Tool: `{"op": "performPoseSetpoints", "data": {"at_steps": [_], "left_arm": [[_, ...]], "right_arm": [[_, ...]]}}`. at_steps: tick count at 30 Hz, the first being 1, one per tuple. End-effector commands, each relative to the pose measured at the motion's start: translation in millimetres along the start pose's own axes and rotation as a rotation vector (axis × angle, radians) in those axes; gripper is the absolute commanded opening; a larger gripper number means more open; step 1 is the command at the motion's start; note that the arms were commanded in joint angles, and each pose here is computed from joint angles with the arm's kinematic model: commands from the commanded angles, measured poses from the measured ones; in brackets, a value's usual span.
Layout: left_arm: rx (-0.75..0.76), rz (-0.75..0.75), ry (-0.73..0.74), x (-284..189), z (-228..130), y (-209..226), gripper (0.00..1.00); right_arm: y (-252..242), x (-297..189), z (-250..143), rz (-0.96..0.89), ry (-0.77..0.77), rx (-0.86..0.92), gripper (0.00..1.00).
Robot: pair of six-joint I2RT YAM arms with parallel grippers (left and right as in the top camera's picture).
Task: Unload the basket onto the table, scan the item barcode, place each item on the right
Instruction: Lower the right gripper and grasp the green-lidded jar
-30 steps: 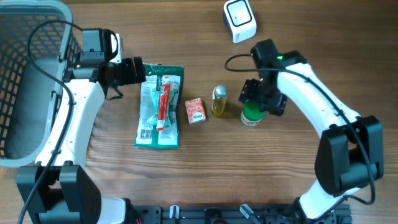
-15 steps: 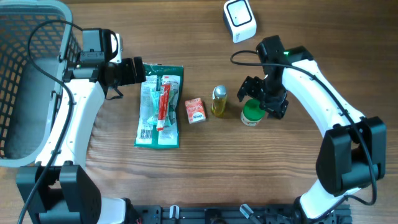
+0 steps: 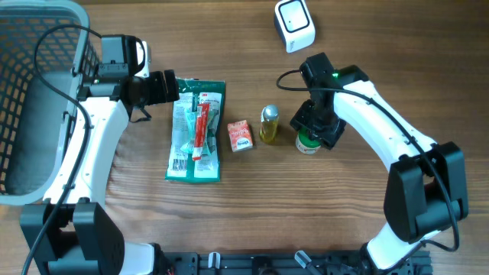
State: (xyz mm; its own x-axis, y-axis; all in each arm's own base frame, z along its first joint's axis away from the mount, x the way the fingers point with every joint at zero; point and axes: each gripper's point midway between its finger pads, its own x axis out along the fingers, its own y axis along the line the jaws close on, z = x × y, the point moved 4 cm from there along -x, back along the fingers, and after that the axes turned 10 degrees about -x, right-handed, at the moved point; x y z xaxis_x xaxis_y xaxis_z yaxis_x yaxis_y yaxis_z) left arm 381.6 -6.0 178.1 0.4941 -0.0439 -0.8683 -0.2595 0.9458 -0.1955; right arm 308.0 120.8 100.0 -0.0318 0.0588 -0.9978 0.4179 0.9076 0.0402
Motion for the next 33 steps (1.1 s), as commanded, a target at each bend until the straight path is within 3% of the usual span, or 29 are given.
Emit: {"op": "performPoseSetpoints", "data": {"at_steps": [1,3,10,18,25,33], "left_arm": [[0.017,-0.011,-0.011,-2.9,3.3,-1.0,1.00],[0.017,-0.011,-0.011,-2.9,3.3,-1.0,1.00],[0.017,-0.011,-0.011,-2.9,3.4,-1.1,1.00],[0.017,-0.011,-0.011,-2.9,3.4,-1.1,1.00],[0.017,-0.011,-0.011,-2.9,3.4,-1.1,1.00],[0.017,-0.011,-0.011,-2.9,3.3,-1.0,1.00]], "right_arm": [[-5.5,6.1,2.7,-0.047,-0.013,-0.095,0.63],[-5.5,5.9,2.7,-0.048,-0.011,-0.223,0.58],[-16.0,4.3,13.5,-0.152,-0.058,-0.588,0.55],[-23.6,-0.4,33.9,-0.271,-0.167,-0.606,0.54],[-22.1,-0.8,32.9,-0.262,-0.158,-0.639,1.00],[-21.8,3.1,18.5,-0.185,-0.107,-0.296,0.95]]}}
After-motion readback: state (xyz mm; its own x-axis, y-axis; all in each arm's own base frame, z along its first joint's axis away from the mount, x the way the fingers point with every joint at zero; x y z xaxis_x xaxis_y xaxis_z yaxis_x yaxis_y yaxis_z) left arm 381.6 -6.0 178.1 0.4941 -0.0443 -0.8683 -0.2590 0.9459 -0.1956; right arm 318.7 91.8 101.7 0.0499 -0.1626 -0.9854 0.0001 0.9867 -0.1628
